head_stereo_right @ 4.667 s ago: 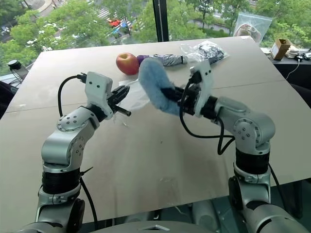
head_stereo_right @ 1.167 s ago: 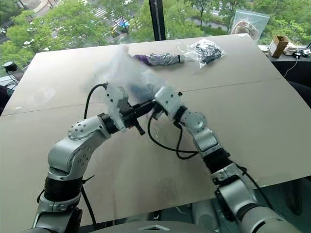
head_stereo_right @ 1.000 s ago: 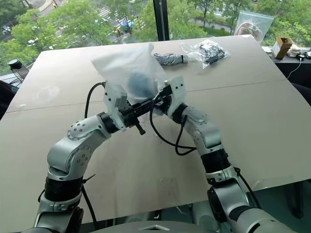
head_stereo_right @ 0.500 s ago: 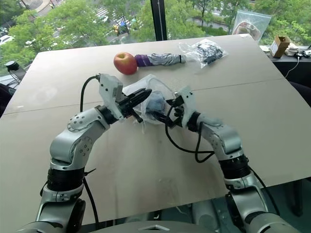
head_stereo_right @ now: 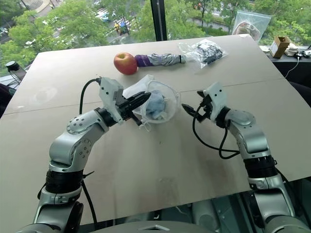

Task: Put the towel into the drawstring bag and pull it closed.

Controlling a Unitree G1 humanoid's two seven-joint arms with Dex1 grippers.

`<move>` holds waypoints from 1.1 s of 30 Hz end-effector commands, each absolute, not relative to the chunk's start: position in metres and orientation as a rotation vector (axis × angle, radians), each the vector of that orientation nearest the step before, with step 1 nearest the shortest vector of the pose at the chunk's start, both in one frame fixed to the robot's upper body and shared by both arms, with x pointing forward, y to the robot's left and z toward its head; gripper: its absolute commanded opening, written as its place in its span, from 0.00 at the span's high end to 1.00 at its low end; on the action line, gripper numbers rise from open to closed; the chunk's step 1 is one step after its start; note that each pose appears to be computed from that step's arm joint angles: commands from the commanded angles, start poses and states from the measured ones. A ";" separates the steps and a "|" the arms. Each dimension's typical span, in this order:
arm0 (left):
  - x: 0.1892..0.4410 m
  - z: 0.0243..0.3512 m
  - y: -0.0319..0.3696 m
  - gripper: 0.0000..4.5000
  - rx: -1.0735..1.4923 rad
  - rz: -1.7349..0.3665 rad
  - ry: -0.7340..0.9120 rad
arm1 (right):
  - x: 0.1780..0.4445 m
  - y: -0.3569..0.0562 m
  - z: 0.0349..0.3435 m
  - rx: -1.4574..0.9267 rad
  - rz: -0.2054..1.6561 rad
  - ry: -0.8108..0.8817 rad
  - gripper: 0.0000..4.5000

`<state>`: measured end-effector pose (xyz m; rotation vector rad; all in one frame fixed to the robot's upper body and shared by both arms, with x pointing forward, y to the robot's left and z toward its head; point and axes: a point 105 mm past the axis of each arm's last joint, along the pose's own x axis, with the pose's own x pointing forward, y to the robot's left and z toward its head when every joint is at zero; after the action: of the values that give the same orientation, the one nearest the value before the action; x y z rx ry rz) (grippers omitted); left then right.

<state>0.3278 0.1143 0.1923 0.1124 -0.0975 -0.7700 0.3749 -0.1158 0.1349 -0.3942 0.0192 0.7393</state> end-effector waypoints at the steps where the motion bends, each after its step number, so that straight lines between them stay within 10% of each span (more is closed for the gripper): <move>1: 0.324 0.209 0.116 1.00 0.128 -0.771 -0.166 | 0.382 -0.091 0.136 -0.449 0.768 -0.074 0.01; 12: 0.321 0.204 0.119 1.00 0.123 -0.753 -0.155 | 0.424 -0.053 0.167 -0.104 0.639 -0.235 0.01; 22: 0.323 0.203 0.122 1.00 0.120 -0.735 -0.154 | 0.421 -0.092 0.157 -0.142 0.550 -0.219 0.99; 33: 0.329 0.216 0.106 0.94 0.081 -0.812 -0.200 | 0.408 -0.132 0.179 -0.151 0.423 -0.241 1.00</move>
<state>0.3336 0.1084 0.1998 0.1060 -0.1279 -0.7806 0.4099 -0.1220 0.1617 -0.1542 -0.1922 0.4607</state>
